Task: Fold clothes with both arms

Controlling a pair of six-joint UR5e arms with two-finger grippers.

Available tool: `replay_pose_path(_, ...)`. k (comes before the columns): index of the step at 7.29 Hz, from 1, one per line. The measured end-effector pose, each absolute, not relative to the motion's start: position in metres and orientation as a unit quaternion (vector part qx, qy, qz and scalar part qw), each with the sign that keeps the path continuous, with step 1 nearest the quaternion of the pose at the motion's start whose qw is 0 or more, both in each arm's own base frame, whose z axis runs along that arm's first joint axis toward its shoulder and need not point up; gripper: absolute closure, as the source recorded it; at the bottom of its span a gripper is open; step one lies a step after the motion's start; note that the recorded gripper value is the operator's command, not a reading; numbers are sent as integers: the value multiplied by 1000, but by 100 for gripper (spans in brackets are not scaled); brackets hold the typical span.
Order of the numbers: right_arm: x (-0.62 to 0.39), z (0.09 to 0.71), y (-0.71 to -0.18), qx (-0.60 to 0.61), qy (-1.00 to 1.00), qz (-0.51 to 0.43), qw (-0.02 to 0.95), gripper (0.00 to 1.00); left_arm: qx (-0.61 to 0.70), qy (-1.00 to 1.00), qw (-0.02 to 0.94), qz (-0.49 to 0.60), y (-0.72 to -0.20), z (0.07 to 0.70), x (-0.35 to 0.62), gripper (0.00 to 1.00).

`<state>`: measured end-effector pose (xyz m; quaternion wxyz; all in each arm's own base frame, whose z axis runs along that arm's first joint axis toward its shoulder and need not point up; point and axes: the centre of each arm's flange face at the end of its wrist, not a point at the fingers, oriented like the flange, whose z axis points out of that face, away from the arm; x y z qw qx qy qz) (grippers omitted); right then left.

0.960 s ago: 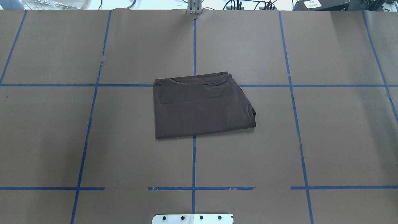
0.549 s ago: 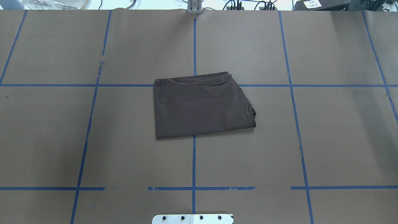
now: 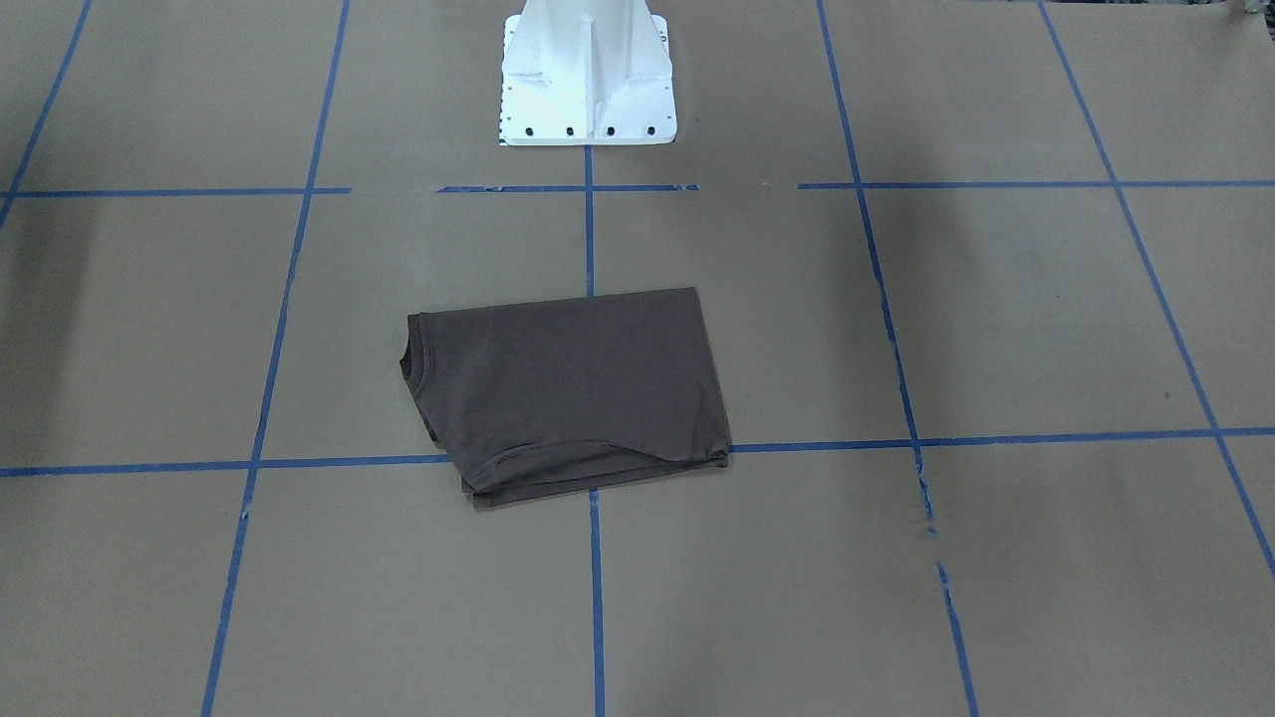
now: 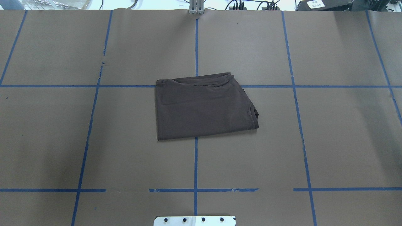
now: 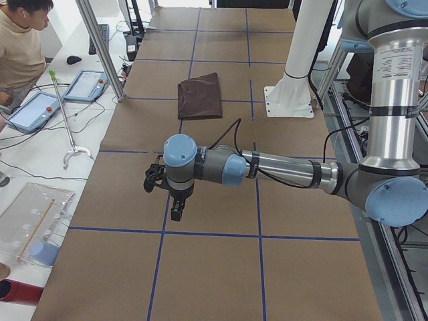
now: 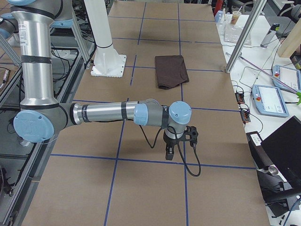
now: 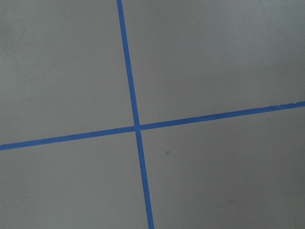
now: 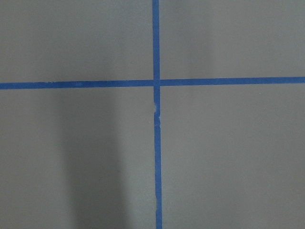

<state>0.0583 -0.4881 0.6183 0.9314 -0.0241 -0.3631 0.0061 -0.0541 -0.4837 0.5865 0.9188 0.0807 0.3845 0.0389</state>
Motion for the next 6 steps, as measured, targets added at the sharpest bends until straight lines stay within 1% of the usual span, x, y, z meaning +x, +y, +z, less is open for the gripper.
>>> replay_pose_path(6, 58, 611, -489, -18, -365, 8, 931, 0, 83, 386, 918, 48, -483, 586, -49, 0)
